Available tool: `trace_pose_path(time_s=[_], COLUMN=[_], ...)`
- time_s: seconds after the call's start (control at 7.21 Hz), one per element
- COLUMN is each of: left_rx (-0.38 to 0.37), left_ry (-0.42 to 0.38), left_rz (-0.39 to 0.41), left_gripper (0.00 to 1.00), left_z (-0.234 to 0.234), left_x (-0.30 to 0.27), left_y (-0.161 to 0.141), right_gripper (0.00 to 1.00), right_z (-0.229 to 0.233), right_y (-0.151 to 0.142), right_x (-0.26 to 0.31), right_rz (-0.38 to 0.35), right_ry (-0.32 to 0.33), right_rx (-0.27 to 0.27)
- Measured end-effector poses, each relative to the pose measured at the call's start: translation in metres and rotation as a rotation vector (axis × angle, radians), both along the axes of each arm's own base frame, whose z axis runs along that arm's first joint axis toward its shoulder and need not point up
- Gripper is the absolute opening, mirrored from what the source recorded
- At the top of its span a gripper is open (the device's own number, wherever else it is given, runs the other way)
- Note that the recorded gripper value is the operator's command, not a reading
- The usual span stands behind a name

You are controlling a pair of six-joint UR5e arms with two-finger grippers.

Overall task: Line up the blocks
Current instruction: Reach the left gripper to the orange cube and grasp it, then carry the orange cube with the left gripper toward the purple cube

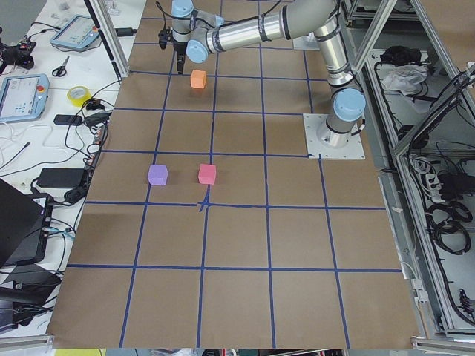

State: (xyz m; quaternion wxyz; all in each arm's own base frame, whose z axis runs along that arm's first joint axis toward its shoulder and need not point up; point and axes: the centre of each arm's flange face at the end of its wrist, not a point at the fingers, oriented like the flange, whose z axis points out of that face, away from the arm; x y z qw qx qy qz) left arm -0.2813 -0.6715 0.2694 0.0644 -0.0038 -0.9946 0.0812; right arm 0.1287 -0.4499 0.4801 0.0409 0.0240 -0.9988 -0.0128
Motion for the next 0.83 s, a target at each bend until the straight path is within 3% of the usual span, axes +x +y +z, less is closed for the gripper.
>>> trace_pose_path(time_s=[0.55,0.83], left_rx=[0.098,0.139], left_ry=[-0.028,-0.04], left_rz=[-0.045,-0.052], left_gripper=[1.0,0.4], left_z=[-0.057,-0.077], left_x=[-0.022,-0.026], left_y=[0.032,0.048], right_gripper=[1.0,1.0], right_z=[0.0,0.0], right_y=[0.0,0.0], right_x=[0.0,0.0], right_rz=[-0.001,0.0], right_ry=[0.004,0.005], right_rx=[0.001,0.0])
